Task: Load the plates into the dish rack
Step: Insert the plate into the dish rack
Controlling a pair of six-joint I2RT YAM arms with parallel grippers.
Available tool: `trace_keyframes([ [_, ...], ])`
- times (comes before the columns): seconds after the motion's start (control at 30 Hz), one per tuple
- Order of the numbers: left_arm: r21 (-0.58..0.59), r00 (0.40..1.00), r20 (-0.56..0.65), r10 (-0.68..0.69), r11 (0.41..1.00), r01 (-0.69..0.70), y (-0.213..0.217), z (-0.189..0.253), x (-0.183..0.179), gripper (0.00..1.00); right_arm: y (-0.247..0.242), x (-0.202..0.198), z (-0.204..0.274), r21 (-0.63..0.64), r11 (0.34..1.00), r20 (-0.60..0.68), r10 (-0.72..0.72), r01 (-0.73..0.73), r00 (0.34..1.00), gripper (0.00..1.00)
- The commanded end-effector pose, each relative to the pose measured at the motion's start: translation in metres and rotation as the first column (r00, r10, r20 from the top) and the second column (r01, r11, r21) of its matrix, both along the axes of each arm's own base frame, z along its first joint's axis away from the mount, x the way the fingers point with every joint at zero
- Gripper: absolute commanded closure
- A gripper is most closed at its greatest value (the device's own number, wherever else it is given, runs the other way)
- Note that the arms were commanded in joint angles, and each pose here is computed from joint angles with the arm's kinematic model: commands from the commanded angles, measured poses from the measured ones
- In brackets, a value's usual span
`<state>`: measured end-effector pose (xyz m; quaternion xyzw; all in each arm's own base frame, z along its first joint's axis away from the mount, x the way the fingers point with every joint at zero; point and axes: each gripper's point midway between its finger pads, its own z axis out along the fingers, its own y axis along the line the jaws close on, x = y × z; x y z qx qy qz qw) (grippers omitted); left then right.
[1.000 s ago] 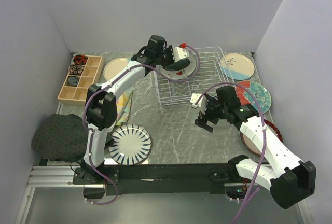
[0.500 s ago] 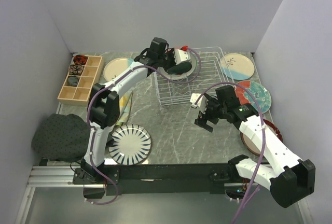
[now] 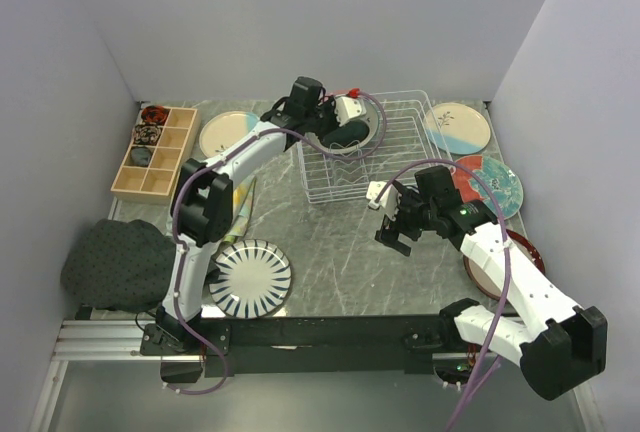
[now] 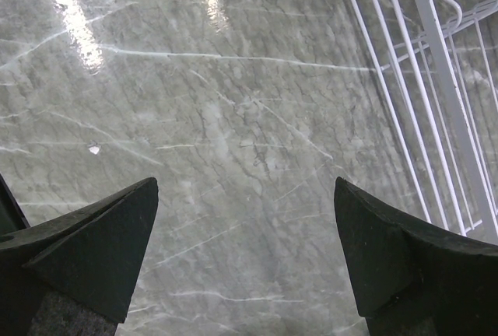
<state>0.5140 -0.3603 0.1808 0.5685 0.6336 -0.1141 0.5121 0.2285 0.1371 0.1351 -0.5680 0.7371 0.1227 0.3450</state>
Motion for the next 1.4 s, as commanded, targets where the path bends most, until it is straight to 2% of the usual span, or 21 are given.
trace_keyframes([
  [0.0, -0.096, 0.997, 0.080, 0.014, 0.995, -0.007, -0.009, 0.030, 0.015, 0.82, -0.002, 0.007, 0.001, -0.001, 1.000, 0.020, -0.011, 0.011, 1.000, 0.00],
  [0.23, -0.095, 0.999, 0.052, 0.017, 0.995, -0.012, -0.010, 0.020, 0.014, 0.81, -0.003, 0.007, 0.000, 0.002, 1.000, 0.016, -0.016, 0.016, 1.000, 0.00],
  [0.47, -0.110, 1.000, 0.023, 0.020, 0.994, -0.018, -0.013, 0.016, 0.014, 0.74, -0.004, 0.008, -0.001, -0.002, 1.000, 0.007, -0.022, 0.022, 1.000, 0.00],
  [0.7, -0.149, 0.999, 0.011, 0.035, 0.988, -0.033, -0.011, 0.032, 0.010, 0.65, -0.006, 0.008, -0.001, 0.001, 1.000, 0.007, -0.027, 0.027, 1.000, 0.00],
  [0.83, -0.211, 0.999, 0.014, 0.041, 0.977, -0.037, -0.010, 0.067, 0.000, 0.61, -0.008, 0.009, 0.003, 0.011, 0.999, 0.015, -0.033, 0.033, 0.999, 0.00],
  [1.0, -0.317, 0.999, 0.018, 0.051, 0.948, -0.043, -0.002, 0.119, -0.023, 0.49, -0.013, 0.010, 0.011, 0.037, 0.998, 0.034, -0.049, 0.048, 0.998, 0.00],
  [1.03, -0.345, 0.998, 0.040, 0.045, 0.938, -0.029, 0.002, 0.142, -0.033, 0.47, -0.014, 0.011, 0.015, 0.043, 0.998, 0.044, -0.055, 0.053, 0.998, 0.00],
  [1.1, -0.378, 0.999, 0.010, 0.048, 0.925, -0.041, 0.006, 0.150, -0.045, 0.39, -0.016, 0.011, 0.019, 0.056, 0.997, 0.053, -0.064, 0.061, 0.997, 0.00],
  [1.13, -0.407, 0.998, 0.034, 0.046, 0.913, -0.028, 0.011, 0.171, -0.055, 0.38, -0.020, 0.013, 0.023, 0.065, 0.995, 0.064, -0.080, 0.075, 0.995, 0.00],
  [1.2, -0.423, 0.999, 0.005, 0.036, 0.906, -0.030, 0.016, 0.171, -0.070, 0.34, -0.022, 0.013, 0.027, 0.079, 0.993, 0.071, -0.091, 0.085, 0.993, 0.00],
  [1.23, -0.449, 0.999, 0.032, 0.036, 0.893, -0.018, 0.022, 0.191, -0.082, 0.33, -0.022, 0.012, 0.030, 0.095, 0.992, 0.073, -0.092, 0.085, 0.993, 0.00],
  [1.3, -0.462, 0.998, -0.006, 0.060, 0.885, -0.056, 0.032, 0.186, -0.093, 0.26, -0.022, 0.011, 0.033, 0.110, 0.990, 0.074, -0.092, 0.084, 0.993, 0.00],
  [1.33, -0.490, 0.997, 0.022, 0.069, 0.870, -0.050, 0.042, 0.207, -0.106, 0.23, -0.020, 0.010, 0.034, 0.127, 0.989, 0.066, -0.082, 0.073, 0.994, 0.00],
  [1.37, -0.487, 0.997, -0.004, 0.081, 0.871, -0.072, 0.048, 0.197, -0.113, 0.15, -0.018, 0.008, 0.034, 0.136, 0.989, 0.058, -0.072, 0.063, 0.996, 0.00],
])
